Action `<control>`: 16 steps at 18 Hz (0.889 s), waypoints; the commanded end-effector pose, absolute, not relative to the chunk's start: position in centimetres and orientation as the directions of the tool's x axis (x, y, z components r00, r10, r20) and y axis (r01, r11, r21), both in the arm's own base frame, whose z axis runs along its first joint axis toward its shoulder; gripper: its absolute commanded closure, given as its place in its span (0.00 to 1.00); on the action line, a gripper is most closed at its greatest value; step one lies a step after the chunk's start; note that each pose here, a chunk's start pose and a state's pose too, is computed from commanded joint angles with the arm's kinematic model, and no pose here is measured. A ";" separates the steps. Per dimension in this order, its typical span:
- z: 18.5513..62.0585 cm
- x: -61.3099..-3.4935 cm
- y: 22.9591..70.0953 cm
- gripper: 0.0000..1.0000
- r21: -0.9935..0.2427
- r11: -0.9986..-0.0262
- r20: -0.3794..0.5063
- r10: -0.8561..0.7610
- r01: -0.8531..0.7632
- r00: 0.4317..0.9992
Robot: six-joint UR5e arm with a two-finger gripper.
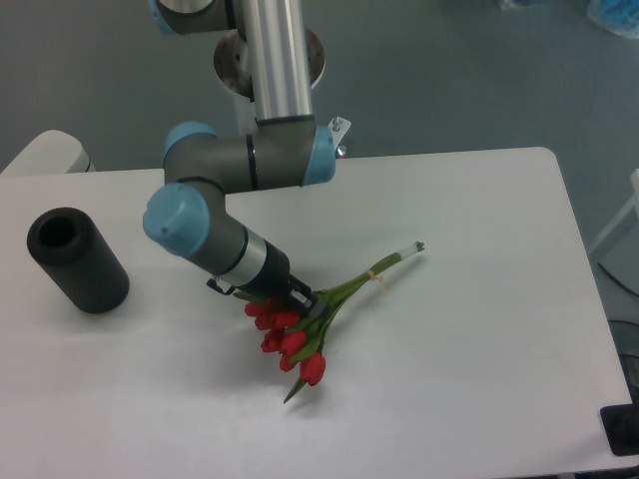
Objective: Place the flowers on the table
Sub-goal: 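Lower the tulip bouquet and lay it flat on the table, then open the gripper to release the tulip stems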
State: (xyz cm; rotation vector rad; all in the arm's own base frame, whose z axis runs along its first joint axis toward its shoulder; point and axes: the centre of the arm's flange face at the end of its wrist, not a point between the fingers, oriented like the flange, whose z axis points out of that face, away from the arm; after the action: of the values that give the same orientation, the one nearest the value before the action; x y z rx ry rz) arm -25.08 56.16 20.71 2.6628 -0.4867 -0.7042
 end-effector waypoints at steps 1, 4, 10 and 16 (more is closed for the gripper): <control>20.4 -25.0 56.1 0.60 0.409 -0.881 -0.401 -0.409 -0.239 0.820; 20.1 -25.1 56.4 0.54 0.408 -0.880 -0.397 -0.410 -0.242 0.821; 26.3 -28.1 57.1 0.24 0.332 -0.895 -0.421 -0.423 -0.297 0.802; 35.4 -32.7 54.1 0.00 0.137 -0.947 -0.453 -0.321 -0.291 0.832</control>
State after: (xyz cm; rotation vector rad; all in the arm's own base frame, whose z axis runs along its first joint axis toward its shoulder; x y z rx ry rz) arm -32.68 54.15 35.37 2.9472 -0.4925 -0.7454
